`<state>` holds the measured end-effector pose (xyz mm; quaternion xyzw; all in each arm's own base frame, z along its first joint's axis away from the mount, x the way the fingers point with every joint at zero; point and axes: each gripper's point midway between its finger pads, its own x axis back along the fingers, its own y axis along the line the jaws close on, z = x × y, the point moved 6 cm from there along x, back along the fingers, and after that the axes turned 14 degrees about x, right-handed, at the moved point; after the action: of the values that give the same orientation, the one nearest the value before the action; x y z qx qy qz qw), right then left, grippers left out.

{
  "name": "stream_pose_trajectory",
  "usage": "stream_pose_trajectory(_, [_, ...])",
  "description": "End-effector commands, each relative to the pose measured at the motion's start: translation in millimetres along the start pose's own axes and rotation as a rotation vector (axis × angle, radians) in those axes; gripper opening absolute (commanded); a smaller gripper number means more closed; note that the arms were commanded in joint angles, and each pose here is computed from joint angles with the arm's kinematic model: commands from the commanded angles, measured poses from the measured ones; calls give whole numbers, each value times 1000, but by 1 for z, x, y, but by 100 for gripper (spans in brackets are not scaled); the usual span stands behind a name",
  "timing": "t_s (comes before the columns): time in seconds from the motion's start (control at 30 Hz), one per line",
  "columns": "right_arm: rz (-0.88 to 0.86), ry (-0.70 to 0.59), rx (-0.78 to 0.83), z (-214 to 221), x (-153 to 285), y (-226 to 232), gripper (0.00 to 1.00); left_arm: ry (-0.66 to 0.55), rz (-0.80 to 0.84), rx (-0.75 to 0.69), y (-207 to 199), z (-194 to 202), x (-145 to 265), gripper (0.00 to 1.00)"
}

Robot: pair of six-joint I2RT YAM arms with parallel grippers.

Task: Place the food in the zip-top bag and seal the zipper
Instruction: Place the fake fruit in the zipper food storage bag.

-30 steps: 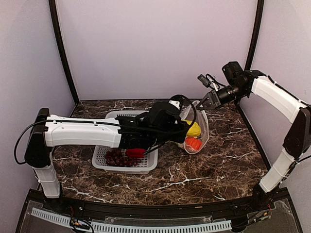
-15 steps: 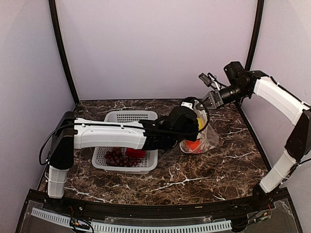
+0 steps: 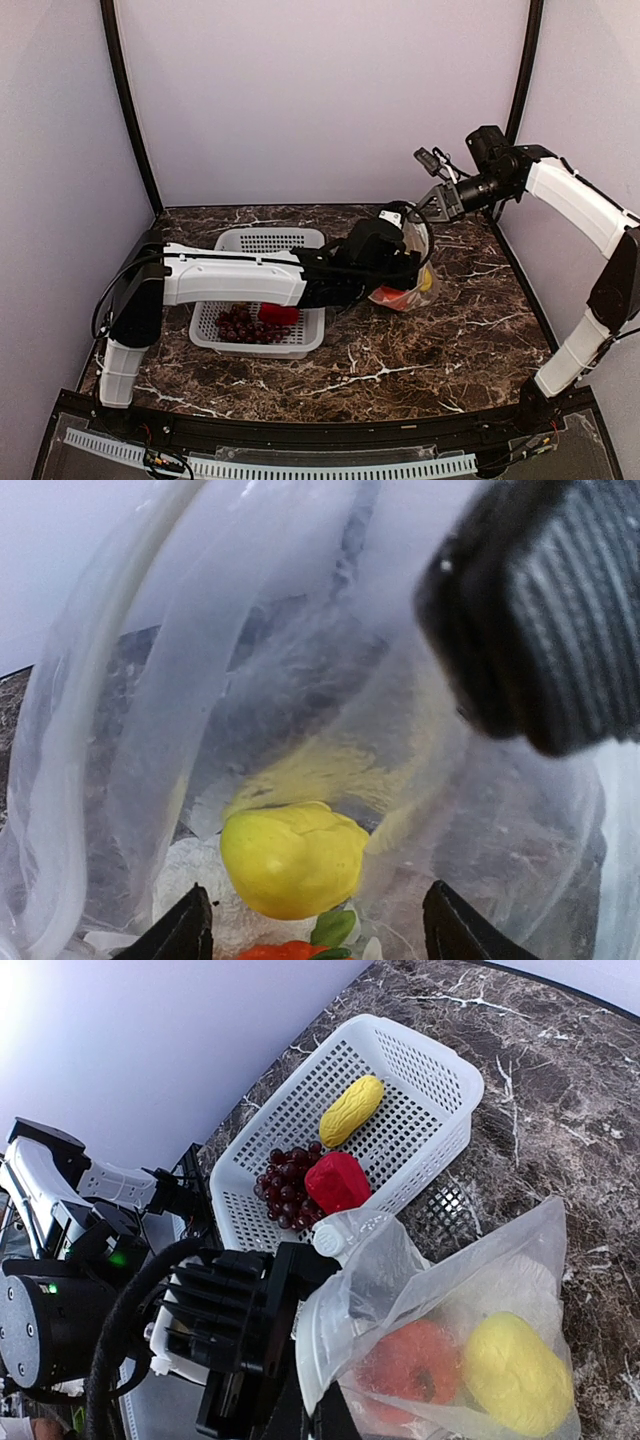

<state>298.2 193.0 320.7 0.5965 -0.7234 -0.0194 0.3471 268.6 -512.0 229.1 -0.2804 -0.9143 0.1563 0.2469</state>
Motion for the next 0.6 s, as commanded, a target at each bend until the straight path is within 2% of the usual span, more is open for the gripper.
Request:
stream_pose_trajectory(0.0, [-8, -54, 33, -9, 10, 2, 0, -31, 136, 18, -21, -36, 31, 73])
stream_pose_trajectory(0.13, [18, -50, 25, -5, 10, -7, 0, -39, 215, 18, -27, -45, 51, 74])
stream_pose_trajectory(0.3, [80, -40, 12, -2, 15, -26, 0, -62, 325, -62, -36, -65, 93, 75])
stream_pose_trajectory(0.43, [165, -94, 28, -22, 42, -45, 0, -22, 251, -128, -16, -61, 116, 76])
stream_pose_trajectory(0.57, [297, -130, 87, -43, 65, -52, 0, 23, 104, -185, 26, -39, 130, 79])
